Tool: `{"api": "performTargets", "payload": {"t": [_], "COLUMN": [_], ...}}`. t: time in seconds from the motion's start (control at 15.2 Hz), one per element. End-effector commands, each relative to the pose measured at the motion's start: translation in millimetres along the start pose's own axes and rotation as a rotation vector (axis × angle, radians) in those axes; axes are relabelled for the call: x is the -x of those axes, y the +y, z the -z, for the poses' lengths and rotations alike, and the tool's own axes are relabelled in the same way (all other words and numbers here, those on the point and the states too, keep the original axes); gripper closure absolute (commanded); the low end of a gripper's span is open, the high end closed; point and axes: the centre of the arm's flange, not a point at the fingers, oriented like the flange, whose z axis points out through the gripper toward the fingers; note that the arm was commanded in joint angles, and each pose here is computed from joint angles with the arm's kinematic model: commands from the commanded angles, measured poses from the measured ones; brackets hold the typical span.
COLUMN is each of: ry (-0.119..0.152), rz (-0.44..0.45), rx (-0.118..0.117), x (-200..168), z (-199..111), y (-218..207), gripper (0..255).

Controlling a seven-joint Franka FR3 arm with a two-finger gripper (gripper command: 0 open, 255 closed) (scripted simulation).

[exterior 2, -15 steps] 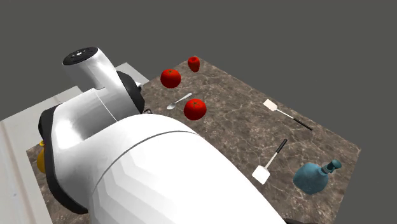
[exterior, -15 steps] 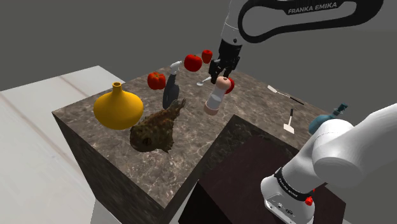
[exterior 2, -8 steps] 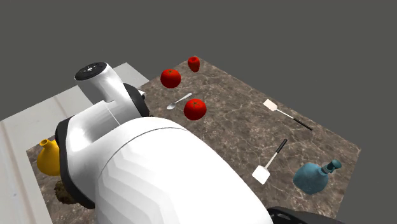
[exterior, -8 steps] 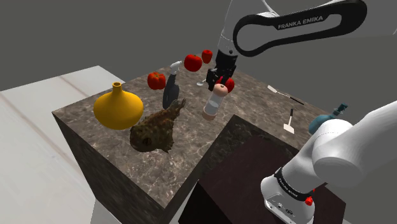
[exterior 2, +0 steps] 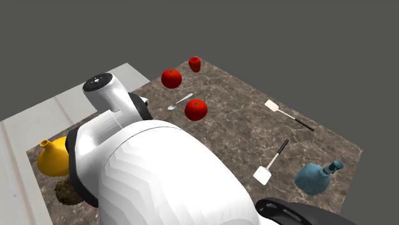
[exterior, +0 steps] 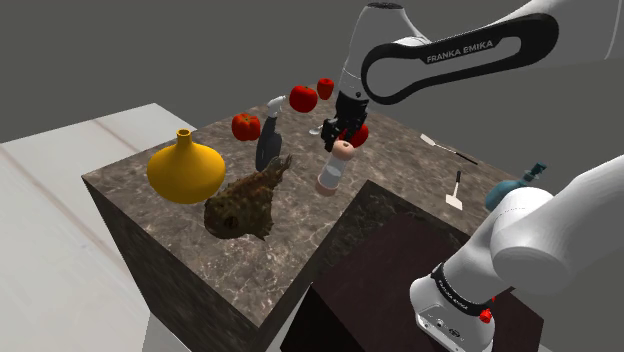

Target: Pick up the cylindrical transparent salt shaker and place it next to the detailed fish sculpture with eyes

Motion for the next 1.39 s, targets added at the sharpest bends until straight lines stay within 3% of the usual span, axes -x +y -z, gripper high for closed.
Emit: {"api": "performTargets", "payload": {"t": [0.0, 0.2, 0.26, 0.59, 0.86, 1.32], "ry": [0.0, 0.0, 0.0, 0.0, 0.0, 0.0], "rz": [0.0, 0.0, 0.0, 0.0, 0.0, 0.0], "rx": [0.0, 0.0, 0.0, 0.0, 0.0, 0.0], "x": [0.0, 0.0, 0.0, 0.0, 0.0, 0.0], "z": [-0.6, -0.6, -0.6, -0.6, 49.4, 49.4], "y": [0.1, 0.1, 0.1, 0.1, 0.1, 0.1], "gripper": [255, 255, 0, 0, 0, 0]}}
